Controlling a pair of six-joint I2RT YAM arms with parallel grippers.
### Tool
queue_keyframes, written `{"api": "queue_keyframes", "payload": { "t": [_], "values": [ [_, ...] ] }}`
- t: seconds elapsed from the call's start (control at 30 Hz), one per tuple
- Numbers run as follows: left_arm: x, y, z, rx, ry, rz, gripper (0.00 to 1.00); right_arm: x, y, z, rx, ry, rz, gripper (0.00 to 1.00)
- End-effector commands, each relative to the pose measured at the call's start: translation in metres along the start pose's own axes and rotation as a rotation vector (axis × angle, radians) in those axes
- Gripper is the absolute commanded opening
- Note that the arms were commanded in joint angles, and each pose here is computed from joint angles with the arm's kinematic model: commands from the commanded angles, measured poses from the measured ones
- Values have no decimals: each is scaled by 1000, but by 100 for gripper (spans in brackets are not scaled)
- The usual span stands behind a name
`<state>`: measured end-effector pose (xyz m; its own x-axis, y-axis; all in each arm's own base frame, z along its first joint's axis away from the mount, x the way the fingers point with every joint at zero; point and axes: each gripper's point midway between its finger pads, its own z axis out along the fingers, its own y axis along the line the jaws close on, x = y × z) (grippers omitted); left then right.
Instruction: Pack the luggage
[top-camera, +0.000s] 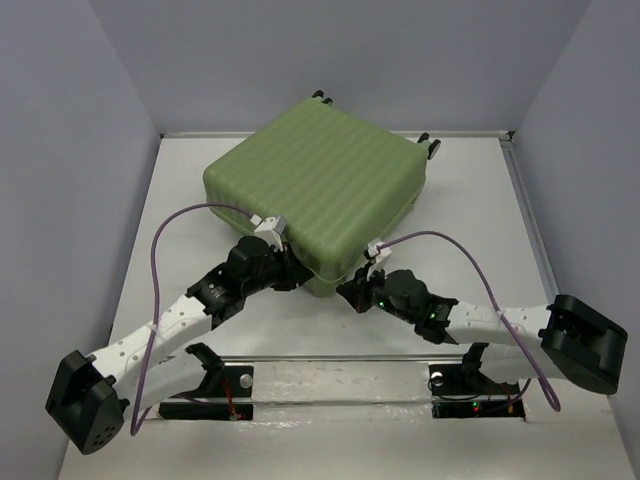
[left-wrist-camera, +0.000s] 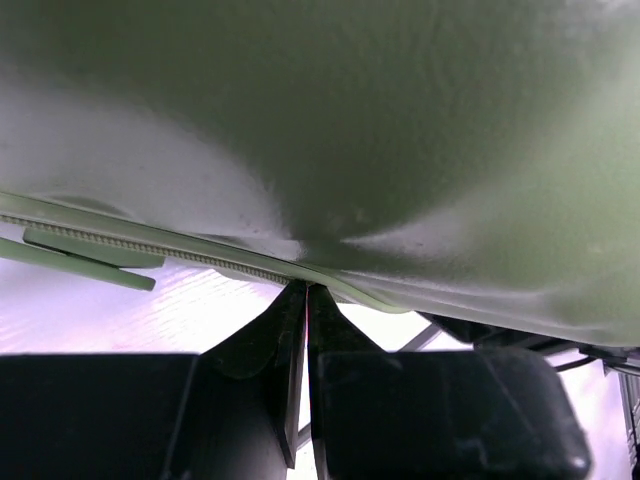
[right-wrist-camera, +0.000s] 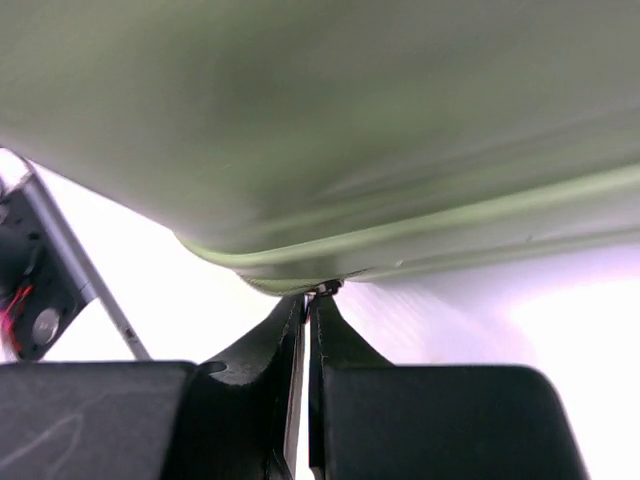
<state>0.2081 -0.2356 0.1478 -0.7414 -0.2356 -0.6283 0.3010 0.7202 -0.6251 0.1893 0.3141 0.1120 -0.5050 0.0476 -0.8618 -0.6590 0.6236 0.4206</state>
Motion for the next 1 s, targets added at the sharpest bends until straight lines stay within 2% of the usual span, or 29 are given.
{"api": "queue_keyframes", "payload": {
  "t": [0.0, 0.03, 0.17, 0.3, 0.43, 0.57, 0.7, 0.77, 0.87, 0.97],
  "values": [
    [-85, -69, 4, 186, -275, 1, 17, 69, 50, -23, -32, 271, 49, 7],
    [-87, -76, 5, 200, -277, -6, 17, 65, 71, -21, -64, 269, 46, 7],
    [-85, -91, 21, 204, -253, 6, 17, 54, 99, -16, -59, 245, 71, 7],
    [-85, -106, 27, 227, -240, 26, 17, 21, 106, -2, -10, 142, 100, 7],
    [-89, -103, 25, 198, -252, 27, 17, -6, 128, -5, -66, 92, 128, 7],
    [-85, -105, 26, 214, -240, 16, 17, 4, 134, 12, -14, 99, 159, 7],
    [-81, -98, 34, 160, -209, 66, 17, 9, 145, 18, 55, 41, 125, 7],
    [-86, -98, 30, 139, -218, 87, 17, 8, 150, 9, 62, 33, 60, 7],
    [-93, -95, 32, 108, -233, 98, 20, 4, 162, -1, 1, 45, 58, 7],
    [-87, -108, 36, 167, -190, 93, 25, 3, 167, 6, -4, 44, 39, 7]
  ]
}}
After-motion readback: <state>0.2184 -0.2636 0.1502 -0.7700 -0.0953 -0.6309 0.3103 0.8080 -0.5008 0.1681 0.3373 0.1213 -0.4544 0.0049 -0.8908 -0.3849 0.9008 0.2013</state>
